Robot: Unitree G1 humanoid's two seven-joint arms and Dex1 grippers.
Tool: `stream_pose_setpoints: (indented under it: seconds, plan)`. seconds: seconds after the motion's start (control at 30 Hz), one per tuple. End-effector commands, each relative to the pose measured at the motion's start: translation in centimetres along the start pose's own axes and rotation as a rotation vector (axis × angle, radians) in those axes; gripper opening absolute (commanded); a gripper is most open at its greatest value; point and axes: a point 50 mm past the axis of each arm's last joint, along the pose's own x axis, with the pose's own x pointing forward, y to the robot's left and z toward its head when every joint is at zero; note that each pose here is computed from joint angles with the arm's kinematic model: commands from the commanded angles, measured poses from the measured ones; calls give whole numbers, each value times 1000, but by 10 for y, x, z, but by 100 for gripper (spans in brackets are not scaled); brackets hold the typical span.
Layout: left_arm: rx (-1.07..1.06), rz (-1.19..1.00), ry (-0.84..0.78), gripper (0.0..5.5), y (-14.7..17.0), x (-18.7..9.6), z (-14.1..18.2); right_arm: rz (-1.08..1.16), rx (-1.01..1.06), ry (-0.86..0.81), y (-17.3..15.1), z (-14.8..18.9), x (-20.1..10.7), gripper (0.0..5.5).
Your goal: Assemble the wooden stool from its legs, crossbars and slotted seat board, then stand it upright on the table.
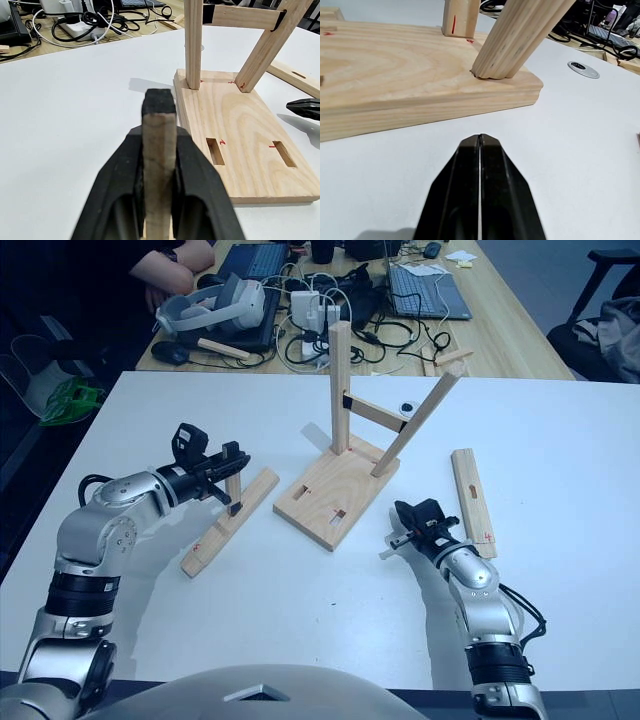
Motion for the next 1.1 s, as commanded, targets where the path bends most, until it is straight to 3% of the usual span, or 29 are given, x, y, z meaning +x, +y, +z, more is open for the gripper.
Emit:
stream_pose_setpoints:
  seconds: [0.03,0.5,1.1]
  plan:
    - [14,48,31,40,1,5,-4,-19,13,-8,-3,3,0,0]
    - [-62,153,-8,40,2,35,-2,-14,11,-21,-1,6,5,0]
    - [-70,297,-348,40,6,98,-4,46,-46,-20,-11,16,12,0]
